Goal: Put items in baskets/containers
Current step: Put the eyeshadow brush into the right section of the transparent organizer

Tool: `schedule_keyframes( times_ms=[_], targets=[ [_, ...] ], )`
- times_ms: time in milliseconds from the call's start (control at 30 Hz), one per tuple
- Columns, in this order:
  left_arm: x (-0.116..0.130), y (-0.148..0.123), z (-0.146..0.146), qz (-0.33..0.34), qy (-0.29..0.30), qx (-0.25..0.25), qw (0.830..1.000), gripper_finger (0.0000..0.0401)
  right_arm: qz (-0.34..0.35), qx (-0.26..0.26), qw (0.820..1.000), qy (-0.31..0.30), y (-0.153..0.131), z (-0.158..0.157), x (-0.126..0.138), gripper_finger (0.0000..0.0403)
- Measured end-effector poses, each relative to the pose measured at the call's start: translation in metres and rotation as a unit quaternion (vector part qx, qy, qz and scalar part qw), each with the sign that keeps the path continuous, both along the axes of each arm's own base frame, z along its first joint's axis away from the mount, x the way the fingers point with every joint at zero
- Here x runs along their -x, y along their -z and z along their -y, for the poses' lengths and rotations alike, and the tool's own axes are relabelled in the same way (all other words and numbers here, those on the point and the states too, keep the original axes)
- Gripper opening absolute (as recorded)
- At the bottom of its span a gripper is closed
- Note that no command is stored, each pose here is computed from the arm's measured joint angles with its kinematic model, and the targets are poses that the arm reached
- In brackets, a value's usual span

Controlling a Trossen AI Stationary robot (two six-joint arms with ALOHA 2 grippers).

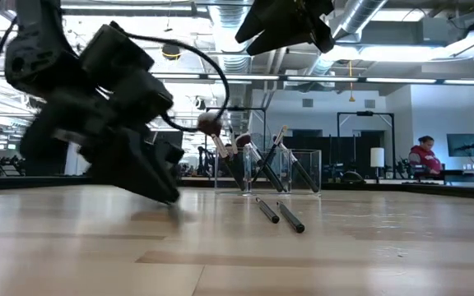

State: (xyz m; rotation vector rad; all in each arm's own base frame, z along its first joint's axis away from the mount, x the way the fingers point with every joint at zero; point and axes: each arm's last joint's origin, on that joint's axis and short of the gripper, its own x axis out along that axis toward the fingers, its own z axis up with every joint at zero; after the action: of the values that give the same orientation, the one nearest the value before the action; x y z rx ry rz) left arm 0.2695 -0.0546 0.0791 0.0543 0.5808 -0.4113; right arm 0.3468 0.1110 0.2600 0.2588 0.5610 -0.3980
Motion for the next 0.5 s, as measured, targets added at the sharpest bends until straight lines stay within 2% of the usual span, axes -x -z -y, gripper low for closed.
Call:
schedule_keyframes(
  times_ms=[67,167,233,367,500],
  targets=[
    [0.002,-0.01,0.004,0.011,0.011,0.006,1.0,0.0068,-0.001,0.0,1.0,0.0,0.0,0.0,0.0,0.0118],
    [0.0,-0.037,0.007,0.073,0.02,0.012,0.997,0.0062,-0.004,0.001,1.0,-0.001,0.001,0.0,0.0,0.0118],
    [0.003,-0.045,0.007,0.08,0.025,0.006,0.996,0.0061,-0.004,0.001,1.0,-0.001,0.001,0.0,0.0,0.0118],
    [0.006,-0.046,0.01,0.072,0.047,-0.002,0.996,0.007,-0.004,0.0,1.0,-0.001,0.001,0.0,0.0,0.0118],
    [0.007,-0.033,0.012,0.043,0.071,-0.01,0.997,0.0101,-0.004,0.0,1.0,-0.001,0.001,0.0,0.0,0.0118]
  ],
)
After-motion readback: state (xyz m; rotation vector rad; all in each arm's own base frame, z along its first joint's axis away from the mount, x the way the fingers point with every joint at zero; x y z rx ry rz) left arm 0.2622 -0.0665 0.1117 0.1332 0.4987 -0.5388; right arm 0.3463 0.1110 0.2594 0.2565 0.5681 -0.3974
